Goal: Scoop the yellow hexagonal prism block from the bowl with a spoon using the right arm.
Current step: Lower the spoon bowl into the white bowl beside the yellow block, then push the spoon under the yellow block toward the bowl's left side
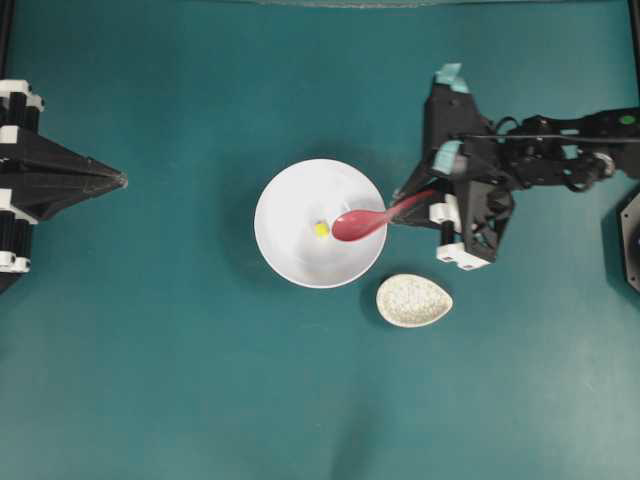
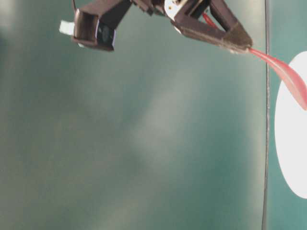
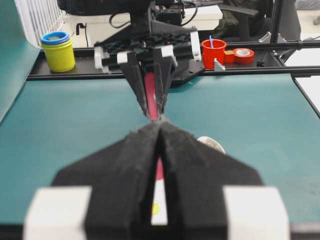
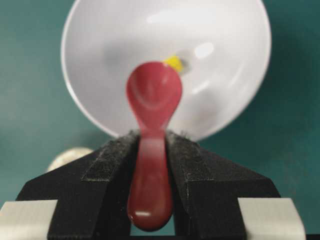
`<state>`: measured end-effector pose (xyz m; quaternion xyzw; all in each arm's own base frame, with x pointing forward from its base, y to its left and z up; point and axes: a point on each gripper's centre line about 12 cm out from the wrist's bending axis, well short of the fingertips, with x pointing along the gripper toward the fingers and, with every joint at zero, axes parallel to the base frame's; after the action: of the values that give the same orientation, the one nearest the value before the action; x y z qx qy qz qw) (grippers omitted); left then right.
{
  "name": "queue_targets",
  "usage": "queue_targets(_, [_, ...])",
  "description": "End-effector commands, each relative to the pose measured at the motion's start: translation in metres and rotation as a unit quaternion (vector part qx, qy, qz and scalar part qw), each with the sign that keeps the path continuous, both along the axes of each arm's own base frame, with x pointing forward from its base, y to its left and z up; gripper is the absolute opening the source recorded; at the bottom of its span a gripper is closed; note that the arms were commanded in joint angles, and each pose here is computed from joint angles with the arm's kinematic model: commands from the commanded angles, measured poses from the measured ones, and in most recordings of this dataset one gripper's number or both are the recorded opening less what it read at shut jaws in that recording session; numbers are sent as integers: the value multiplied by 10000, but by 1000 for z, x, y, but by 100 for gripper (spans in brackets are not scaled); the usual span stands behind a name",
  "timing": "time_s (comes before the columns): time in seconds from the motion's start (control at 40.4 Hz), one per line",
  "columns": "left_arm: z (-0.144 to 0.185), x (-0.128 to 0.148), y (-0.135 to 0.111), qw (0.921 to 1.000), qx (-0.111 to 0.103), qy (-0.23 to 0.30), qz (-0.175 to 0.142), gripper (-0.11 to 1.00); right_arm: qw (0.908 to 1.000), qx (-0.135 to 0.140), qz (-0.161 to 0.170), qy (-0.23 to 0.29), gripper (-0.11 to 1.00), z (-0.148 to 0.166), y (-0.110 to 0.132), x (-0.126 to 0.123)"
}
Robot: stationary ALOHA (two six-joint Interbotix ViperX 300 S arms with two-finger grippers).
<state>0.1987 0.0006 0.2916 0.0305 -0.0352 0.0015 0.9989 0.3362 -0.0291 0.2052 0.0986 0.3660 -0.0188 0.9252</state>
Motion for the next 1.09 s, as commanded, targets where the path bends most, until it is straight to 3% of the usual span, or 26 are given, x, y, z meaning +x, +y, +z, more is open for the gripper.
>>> queue_targets(0.0, [11, 2, 0, 9999, 16, -138, 4, -1, 10000, 26, 23, -52, 25, 10, -2, 10])
queue_targets(1.065, [12, 2, 0, 9999, 16, -169, -4, -1, 9983, 66, 95, 580, 25, -29, -8, 35])
